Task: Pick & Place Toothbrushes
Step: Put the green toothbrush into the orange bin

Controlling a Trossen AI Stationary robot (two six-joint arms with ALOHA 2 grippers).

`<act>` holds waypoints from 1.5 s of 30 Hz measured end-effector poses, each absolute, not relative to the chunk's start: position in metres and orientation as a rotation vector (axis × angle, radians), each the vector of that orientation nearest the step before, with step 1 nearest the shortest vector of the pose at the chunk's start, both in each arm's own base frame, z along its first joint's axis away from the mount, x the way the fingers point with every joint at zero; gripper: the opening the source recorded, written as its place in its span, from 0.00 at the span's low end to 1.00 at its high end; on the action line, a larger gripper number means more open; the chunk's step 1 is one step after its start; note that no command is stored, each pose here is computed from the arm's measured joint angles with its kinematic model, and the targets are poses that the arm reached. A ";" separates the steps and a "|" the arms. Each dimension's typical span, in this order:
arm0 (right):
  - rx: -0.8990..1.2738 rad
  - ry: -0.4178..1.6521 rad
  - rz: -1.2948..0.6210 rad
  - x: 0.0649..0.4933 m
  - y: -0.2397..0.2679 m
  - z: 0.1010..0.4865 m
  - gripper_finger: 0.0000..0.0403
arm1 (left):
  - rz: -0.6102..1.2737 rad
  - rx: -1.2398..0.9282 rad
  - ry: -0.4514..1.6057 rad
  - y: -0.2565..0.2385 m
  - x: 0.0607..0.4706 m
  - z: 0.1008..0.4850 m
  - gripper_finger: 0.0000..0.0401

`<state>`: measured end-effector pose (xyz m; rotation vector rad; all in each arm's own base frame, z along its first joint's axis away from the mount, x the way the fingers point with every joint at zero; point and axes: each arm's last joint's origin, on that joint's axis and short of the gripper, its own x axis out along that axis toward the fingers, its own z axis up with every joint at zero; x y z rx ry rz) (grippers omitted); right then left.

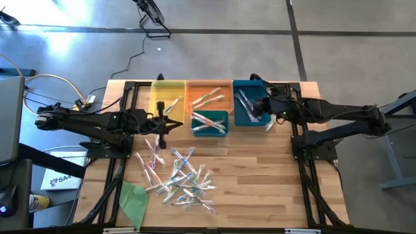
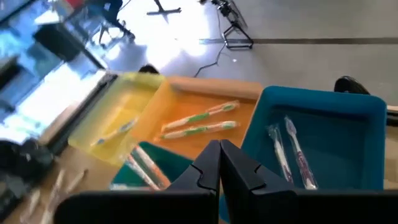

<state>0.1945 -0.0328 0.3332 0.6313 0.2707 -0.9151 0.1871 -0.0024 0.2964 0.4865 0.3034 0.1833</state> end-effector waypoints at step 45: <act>0.894 0.930 -1.304 0.167 -0.163 0.250 0.01 | 0.488 0.529 0.343 0.006 0.184 0.300 0.00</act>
